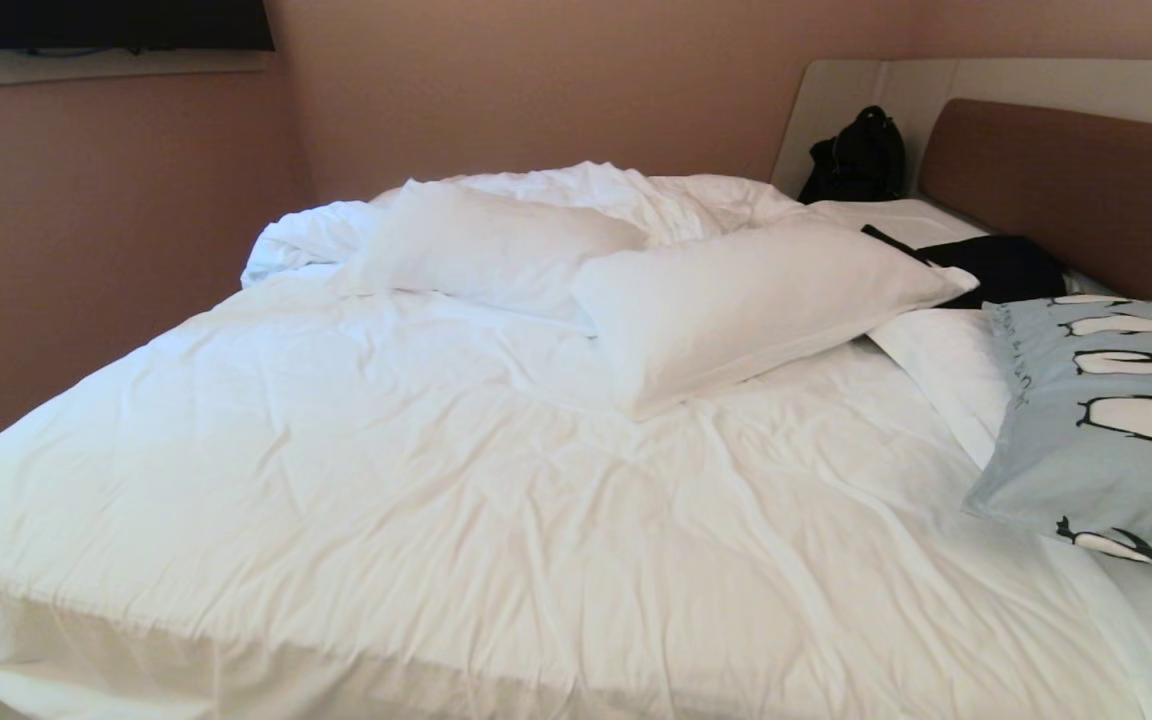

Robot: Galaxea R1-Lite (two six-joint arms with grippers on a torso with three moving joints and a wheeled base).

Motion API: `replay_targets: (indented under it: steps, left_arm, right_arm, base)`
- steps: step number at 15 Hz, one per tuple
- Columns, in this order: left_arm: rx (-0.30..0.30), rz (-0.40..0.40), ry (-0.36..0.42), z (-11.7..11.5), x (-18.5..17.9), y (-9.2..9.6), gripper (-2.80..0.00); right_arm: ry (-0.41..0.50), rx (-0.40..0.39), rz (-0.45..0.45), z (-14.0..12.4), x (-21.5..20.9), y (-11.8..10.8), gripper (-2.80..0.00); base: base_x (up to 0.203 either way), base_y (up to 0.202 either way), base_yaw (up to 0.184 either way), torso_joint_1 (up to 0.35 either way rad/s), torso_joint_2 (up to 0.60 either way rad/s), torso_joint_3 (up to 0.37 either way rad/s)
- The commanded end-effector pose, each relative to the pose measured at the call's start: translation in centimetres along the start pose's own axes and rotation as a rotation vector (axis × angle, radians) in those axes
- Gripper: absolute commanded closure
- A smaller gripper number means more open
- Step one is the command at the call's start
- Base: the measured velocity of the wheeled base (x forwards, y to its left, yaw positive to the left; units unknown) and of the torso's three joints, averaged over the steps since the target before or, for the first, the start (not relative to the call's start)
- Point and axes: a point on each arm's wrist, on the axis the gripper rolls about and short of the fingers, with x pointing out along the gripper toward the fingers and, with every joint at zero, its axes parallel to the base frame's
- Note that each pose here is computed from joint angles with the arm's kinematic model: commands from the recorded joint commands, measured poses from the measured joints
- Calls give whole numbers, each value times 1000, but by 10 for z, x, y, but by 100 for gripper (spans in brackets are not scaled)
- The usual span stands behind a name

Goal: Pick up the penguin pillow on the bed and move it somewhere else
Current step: Place the pillow at the bedside

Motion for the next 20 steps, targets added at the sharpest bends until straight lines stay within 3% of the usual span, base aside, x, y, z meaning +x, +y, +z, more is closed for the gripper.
replay_targets:
  steps: [1,3,8,11,12,14,17,18,19,20]
  left_arm:
    - [0,-1,-1,0,0,0,0]
    - [0,0,-1,0,0,0,0]
    - [0,0,-1,0,0,0,0]
    - [0,0,-1,0,0,0,0]
    - [0,-1,-1,0,0,0,0]
    - [0,-1,-1,0,0,0,0]
    - [0,0,-1,0,0,0,0]
    - [0,-2,-1,0,0,0,0]
    - [0,0,-1,0,0,0,0]
    - [0,0,-1,0,0,0,0]
  right_arm:
    - [45,-708,-60,-5,1,-9,0]
    - [50,-586,-151,-5,0,-14,0]
    - [9,-206,-539,-15,-8,-37,0]
    - [85,52,-733,-31,-17,-51,0]
    - [89,91,-806,-36,-20,-55,0]
    - [86,65,-990,-49,-29,-63,0]
    - [113,-84,-1191,-62,-41,-59,0]
    - [135,-124,-1263,-65,-44,-60,0]
    - [179,-184,-1390,-70,-50,-62,0]
    - [262,-221,-1485,-76,-56,-62,0]
  base:
    - [0,0,0,0,0,0]
    - [0,0,0,0,0,0]
    - [0,0,0,0,0,0]
    - [0,0,0,0,0,0]
    - [0,0,0,0,0,0]
    - [0,0,0,0,0,0]
    - [0,0,0,0,0,0]
    - [0,0,0,0,0,0]
    - [0,0,0,0,0,0]
    - [0,0,0,0,0,0]
